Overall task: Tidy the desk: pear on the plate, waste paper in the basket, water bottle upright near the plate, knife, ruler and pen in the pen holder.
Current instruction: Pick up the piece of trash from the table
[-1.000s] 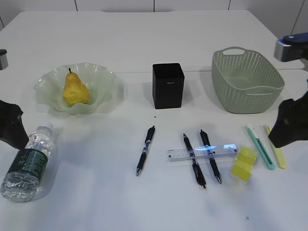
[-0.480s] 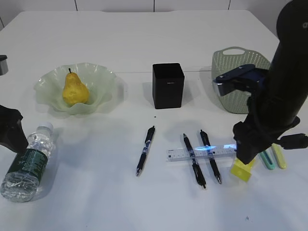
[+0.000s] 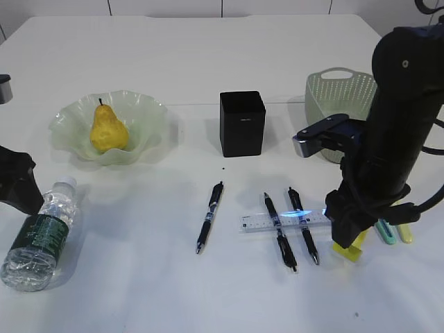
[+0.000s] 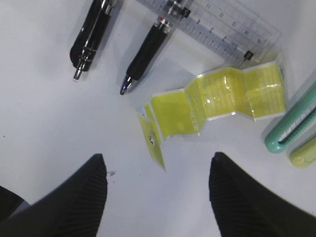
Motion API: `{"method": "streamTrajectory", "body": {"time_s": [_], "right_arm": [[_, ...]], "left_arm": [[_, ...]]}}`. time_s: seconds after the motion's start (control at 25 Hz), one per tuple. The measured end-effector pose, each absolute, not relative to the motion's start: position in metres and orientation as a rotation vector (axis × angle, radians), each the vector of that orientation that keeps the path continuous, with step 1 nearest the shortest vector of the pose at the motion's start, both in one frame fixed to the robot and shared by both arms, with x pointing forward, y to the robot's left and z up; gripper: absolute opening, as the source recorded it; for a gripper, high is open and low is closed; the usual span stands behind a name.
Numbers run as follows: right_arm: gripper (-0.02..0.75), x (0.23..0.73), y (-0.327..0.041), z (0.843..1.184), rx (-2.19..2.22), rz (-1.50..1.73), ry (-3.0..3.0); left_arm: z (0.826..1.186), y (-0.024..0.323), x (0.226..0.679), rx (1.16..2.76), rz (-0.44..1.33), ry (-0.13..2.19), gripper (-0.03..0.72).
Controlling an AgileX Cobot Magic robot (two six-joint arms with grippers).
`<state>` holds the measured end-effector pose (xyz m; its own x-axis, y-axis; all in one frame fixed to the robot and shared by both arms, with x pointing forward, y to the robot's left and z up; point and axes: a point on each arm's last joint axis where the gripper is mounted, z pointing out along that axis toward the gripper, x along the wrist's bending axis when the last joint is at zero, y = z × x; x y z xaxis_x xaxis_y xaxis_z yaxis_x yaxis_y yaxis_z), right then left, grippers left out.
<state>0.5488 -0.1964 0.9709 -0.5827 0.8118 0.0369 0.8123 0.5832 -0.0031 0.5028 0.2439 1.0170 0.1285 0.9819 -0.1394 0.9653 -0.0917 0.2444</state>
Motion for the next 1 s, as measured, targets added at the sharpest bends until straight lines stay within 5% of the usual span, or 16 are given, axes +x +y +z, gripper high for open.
{"method": "streamTrajectory", "body": {"time_s": [1.0], "right_arm": [[0.476, 0.549, -0.194, 0.922, -1.35, -0.009, -2.757]], "left_arm": [[1.017, 0.244, 0.504, 2.128, 0.095, 1.902, 0.538]]}}
